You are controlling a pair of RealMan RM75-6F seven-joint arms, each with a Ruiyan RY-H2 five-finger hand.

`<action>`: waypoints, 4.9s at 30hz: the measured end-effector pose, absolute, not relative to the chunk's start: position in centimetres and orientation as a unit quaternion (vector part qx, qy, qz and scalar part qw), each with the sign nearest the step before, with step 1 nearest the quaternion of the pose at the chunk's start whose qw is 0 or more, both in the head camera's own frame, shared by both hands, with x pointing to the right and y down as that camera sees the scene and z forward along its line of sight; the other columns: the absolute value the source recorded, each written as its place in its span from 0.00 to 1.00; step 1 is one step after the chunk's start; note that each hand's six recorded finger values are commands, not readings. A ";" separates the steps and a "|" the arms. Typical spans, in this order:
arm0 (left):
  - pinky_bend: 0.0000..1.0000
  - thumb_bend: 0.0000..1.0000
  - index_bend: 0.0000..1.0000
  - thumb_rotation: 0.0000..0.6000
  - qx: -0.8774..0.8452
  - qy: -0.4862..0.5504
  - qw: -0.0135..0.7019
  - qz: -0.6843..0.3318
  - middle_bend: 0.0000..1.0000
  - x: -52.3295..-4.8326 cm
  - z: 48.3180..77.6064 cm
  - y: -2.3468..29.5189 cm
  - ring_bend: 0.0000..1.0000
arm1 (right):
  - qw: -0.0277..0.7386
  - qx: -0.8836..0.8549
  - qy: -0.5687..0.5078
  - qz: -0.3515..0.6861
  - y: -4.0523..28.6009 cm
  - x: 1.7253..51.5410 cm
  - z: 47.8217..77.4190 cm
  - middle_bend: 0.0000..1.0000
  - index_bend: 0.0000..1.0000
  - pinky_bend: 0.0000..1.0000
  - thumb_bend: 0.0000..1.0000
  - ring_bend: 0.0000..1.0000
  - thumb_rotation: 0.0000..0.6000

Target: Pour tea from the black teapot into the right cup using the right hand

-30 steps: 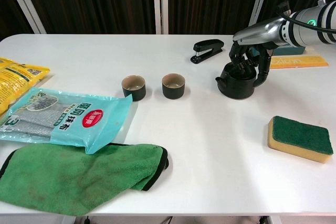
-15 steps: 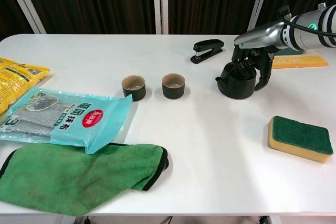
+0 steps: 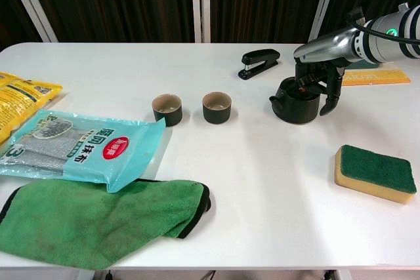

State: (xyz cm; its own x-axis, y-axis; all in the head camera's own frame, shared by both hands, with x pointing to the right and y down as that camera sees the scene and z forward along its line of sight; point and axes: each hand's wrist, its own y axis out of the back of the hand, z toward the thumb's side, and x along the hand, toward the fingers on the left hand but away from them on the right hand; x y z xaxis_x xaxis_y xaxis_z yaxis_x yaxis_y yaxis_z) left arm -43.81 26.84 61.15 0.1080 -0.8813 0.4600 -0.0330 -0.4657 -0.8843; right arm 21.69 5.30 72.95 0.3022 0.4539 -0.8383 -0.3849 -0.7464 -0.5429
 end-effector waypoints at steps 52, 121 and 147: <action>0.23 0.13 0.17 1.00 -0.650 0.350 0.366 -0.567 0.09 -43.7 61.7 26.9 0.07 | 0.338 -0.735 -0.089 0.582 3.9 22.8 71.9 0.94 1.00 0.62 0.05 0.85 1.00; 0.23 0.13 0.17 1.00 -0.658 0.340 0.364 -0.566 0.09 -43.0 62.5 26.8 0.07 | 0.416 -0.735 -0.228 0.484 4.1 23.1 70.7 1.00 1.00 0.90 0.19 1.00 0.76; 0.23 0.13 0.17 1.00 -0.656 0.340 0.364 -0.567 0.09 -43.1 62.5 26.7 0.07 | 0.428 -0.737 -0.263 0.452 3.0 22.3 69.9 1.00 1.00 0.91 0.30 1.00 0.76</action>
State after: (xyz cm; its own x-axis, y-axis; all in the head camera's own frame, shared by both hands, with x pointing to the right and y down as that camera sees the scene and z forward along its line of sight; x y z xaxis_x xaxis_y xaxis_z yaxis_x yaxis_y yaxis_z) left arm -43.09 26.67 62.53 0.1264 -0.8592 0.4957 -0.0335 -0.5031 -0.8636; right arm 22.35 2.96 69.94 0.4534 0.7741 -0.4418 0.0002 -0.4958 -0.8684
